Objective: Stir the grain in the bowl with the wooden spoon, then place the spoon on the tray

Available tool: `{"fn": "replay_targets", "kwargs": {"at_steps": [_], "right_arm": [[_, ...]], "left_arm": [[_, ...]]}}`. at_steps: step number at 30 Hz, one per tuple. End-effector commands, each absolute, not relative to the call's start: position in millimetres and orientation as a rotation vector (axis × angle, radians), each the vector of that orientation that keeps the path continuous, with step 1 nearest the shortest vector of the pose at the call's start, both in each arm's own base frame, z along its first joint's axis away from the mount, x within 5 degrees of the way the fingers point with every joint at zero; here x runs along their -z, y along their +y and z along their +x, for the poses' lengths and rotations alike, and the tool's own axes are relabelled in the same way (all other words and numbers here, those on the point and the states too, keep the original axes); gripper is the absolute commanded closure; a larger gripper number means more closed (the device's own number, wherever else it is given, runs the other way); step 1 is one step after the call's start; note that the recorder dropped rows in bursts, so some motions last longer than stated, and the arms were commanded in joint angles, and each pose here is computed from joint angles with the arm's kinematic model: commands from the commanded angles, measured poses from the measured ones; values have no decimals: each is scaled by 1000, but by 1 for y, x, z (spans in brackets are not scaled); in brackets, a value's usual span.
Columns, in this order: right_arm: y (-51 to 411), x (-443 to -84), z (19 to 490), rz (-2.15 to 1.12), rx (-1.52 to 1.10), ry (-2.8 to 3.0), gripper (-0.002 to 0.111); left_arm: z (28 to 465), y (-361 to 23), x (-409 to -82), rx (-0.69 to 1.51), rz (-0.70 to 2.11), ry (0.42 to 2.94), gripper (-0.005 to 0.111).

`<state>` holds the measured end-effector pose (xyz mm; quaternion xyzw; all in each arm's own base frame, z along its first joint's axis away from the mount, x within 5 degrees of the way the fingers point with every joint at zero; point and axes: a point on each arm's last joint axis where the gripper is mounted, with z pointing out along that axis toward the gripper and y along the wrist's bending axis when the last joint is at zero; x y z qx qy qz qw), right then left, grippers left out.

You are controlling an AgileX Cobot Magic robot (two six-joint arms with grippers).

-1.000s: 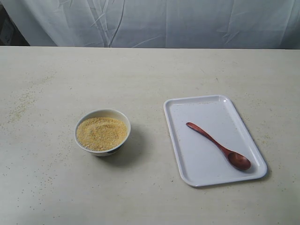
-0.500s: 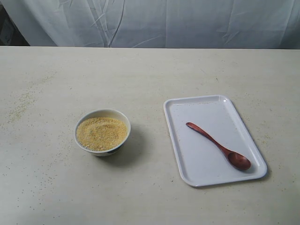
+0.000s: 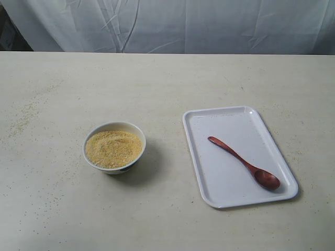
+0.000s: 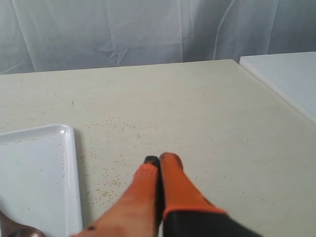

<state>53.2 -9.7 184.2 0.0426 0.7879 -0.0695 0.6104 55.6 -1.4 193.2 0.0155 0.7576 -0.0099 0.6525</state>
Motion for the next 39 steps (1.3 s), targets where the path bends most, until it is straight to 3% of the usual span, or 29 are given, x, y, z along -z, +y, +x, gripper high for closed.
{"fn": "replay_targets", "kwargs": {"at_steps": [1, 12, 39], "right_arm": [[-10, -184, 53, 98, 164, 1802, 108], [-3, -184, 54, 91, 21, 1800, 108], [-3, -184, 54, 85, 14, 1802, 108]], "left_arm": [[56, -1, -192, 24, 32, 1714, 107], [56, -1, -192, 24, 32, 1714, 107], [56, -1, -192, 24, 32, 1714, 107]]}}
